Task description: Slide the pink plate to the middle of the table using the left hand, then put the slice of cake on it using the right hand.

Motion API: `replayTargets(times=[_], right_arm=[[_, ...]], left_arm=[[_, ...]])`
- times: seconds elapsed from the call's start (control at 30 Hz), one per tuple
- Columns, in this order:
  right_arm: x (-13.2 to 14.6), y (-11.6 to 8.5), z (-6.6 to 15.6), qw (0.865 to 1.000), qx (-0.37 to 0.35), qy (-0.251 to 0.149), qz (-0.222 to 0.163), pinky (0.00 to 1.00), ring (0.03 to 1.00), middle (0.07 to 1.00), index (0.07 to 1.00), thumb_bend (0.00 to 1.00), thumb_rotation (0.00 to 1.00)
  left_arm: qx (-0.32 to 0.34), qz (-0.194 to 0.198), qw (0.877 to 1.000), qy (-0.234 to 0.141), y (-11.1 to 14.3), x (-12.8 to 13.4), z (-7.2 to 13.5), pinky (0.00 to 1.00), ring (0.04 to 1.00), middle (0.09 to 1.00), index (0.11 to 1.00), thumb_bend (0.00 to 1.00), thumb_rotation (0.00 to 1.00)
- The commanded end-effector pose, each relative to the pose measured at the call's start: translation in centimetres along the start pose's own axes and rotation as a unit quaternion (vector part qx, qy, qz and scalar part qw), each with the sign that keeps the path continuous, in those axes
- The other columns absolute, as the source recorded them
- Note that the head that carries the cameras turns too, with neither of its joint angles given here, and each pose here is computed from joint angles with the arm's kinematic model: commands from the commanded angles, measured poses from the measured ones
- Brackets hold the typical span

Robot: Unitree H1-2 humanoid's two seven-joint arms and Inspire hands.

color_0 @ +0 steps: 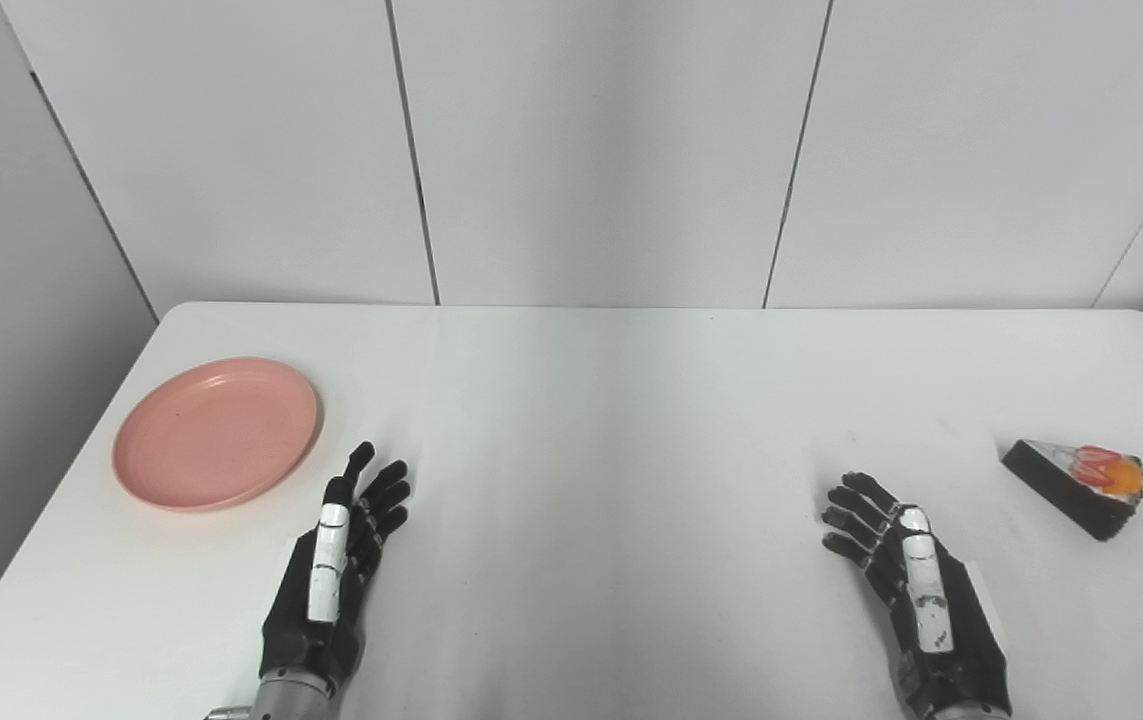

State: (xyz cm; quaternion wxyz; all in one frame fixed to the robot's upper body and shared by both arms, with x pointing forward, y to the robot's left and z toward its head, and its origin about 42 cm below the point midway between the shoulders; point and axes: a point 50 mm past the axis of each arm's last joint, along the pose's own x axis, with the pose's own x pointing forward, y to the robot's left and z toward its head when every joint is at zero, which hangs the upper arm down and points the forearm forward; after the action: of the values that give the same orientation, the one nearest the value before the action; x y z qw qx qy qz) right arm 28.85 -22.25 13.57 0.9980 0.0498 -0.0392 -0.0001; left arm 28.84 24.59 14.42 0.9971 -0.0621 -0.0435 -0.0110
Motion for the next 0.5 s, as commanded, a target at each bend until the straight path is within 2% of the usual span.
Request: replayTargets(times=[0.0, 0.27, 0.47], right_arm=[[0.0, 0.2, 0.1, 1.000, 0.001, 0.002, 0.003, 0.77, 0.785, 0.790, 0.785, 0.86, 0.95], [0.1, -0.6, -0.6, 1.000, -0.001, 0.002, 0.004, 0.76, 0.780, 0.790, 0.791, 0.86, 0.96], [0.3, -2.4, -2.2, 1.000, -0.003, 0.007, 0.007, 0.78, 0.788, 0.793, 0.806, 0.83, 0.97]], left_arm=[[0.005, -0.009, 1.000, -0.023, 0.0, 0.2, 1.1, 0.93, 0.909, 0.900, 0.951, 0.78, 1.00], [0.012, -0.004, 1.000, -0.019, -0.7, 0.2, 0.2, 0.90, 0.897, 0.889, 0.938, 0.77, 1.00], [0.009, -0.006, 1.000, -0.016, -2.0, 0.4, -1.1, 0.92, 0.902, 0.896, 0.939, 0.75, 1.00]])
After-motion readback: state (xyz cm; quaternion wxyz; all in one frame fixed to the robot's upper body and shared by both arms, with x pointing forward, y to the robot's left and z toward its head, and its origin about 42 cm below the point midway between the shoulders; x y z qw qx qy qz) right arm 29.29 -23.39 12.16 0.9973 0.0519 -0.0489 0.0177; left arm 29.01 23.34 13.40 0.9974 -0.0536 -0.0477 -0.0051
